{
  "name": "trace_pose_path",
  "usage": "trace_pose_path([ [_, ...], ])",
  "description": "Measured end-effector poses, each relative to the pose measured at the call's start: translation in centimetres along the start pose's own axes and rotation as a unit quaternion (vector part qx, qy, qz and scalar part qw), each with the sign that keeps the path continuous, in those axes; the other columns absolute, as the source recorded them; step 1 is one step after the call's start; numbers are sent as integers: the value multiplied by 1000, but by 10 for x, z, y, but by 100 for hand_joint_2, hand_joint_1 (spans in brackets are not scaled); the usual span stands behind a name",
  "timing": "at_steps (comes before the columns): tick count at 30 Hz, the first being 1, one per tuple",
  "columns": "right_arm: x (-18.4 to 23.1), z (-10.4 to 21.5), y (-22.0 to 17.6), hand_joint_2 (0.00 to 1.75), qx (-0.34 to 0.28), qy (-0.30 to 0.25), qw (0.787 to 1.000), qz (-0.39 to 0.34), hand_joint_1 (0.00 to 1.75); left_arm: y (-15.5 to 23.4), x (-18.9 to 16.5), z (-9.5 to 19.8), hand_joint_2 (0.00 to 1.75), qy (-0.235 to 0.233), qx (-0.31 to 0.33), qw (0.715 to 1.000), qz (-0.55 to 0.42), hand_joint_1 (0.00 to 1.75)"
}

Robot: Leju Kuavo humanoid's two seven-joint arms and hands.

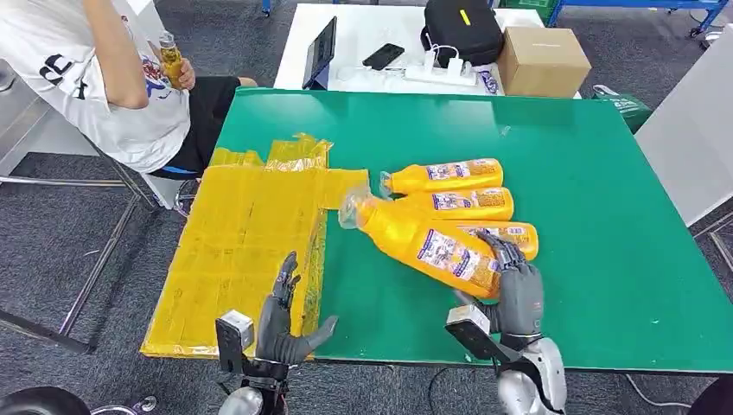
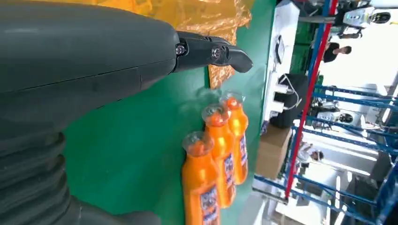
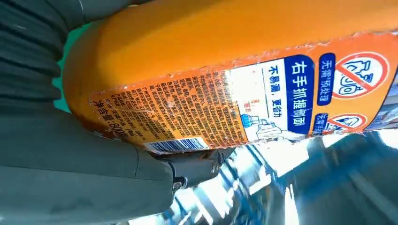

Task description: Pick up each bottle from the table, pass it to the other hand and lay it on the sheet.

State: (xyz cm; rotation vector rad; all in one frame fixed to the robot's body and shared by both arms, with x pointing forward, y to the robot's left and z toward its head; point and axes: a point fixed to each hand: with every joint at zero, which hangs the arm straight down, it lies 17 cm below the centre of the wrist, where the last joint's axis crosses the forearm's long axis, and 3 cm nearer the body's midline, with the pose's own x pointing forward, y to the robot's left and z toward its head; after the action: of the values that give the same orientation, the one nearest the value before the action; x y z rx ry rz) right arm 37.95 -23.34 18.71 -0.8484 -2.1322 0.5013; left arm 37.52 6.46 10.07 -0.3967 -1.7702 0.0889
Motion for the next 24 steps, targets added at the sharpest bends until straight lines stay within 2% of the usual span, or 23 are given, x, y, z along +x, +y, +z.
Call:
trace_pose_path([
  [3,14,-8,-11,175,-45,-2,999,-21,175,-3,3,-1,175,0,-3,1000,22,0],
  [9,22,-13,-21,175,-85,4,995,-55,175,-11,9,-2,175,5,-19,998,66,0],
  [15,19,-11,-21,175,-96,21,991,-94,175,-23,25,-1,175,-5,-49,993,110,0],
  [19,21,-7,-2,175,-60,28,986,-151,175,-31,39,1,175,-19,-74,988,134,0],
  [24,31,18,57,175,20,50,974,-218,175,-43,58,1,175,-39,-105,985,135,0],
])
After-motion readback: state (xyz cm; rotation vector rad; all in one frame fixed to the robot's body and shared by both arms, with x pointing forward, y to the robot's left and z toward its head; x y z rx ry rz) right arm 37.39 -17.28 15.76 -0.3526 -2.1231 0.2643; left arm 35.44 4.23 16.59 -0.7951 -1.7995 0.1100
